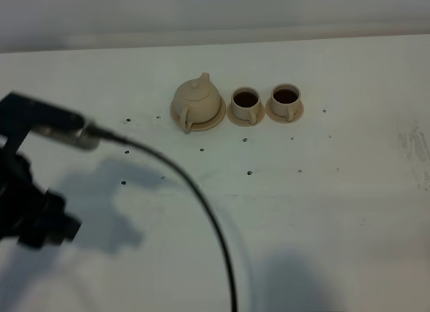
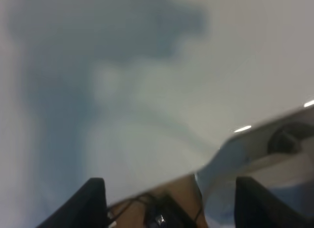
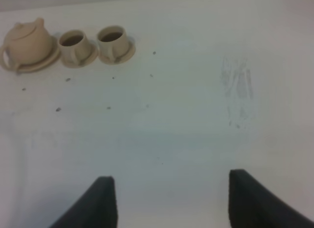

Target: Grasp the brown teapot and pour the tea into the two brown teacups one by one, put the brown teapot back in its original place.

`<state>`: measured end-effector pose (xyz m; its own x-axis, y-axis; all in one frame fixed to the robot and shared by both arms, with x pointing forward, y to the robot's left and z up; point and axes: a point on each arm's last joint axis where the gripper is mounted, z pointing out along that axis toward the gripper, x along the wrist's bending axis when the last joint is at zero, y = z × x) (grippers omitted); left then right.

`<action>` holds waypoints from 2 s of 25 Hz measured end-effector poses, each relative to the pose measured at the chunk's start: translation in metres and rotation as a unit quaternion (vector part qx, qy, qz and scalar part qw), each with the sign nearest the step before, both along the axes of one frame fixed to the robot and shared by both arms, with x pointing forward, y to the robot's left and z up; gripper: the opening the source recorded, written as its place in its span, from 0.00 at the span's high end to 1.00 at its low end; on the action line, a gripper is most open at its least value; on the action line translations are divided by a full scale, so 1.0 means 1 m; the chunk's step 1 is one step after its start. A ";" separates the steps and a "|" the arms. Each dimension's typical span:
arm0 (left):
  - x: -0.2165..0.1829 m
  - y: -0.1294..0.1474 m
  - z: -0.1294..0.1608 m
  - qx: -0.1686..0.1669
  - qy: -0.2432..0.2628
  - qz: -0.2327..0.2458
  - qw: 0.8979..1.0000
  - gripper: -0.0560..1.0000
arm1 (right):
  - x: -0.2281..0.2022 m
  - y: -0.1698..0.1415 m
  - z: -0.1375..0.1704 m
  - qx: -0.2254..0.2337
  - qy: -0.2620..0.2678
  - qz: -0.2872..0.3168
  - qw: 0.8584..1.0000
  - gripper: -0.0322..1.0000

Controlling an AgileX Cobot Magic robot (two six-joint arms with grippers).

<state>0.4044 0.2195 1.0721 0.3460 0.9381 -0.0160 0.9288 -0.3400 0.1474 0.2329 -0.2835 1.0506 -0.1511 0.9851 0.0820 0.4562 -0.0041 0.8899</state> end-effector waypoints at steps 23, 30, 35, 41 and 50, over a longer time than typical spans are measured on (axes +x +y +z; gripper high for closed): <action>-0.107 0.072 -0.035 -0.065 -0.191 0.134 0.970 0.42 | 0.000 0.000 0.000 0.000 0.000 0.000 1.000 0.46; -0.134 0.077 -0.027 -0.076 -0.282 0.178 0.940 0.42 | 0.000 0.000 0.000 0.000 0.000 0.000 1.000 0.46; -0.152 0.077 -0.025 -0.089 -0.338 0.177 0.920 0.42 | 0.000 0.000 0.000 0.000 0.000 0.000 1.000 0.46; -0.168 0.077 -0.025 -0.100 -0.383 0.167 0.903 0.42 | 0.000 0.000 0.000 0.000 0.000 0.000 1.000 0.46; -0.176 0.077 -0.025 -0.105 -0.408 0.164 0.892 0.41 | 0.000 0.000 0.000 0.000 0.000 0.000 1.000 0.46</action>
<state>0.2284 0.2962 1.0466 0.0308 0.9970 -0.0713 0.5283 0.0443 0.8479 0.2329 -0.2835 1.0506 -0.1511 0.9851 0.0820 0.4562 -0.0041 0.8899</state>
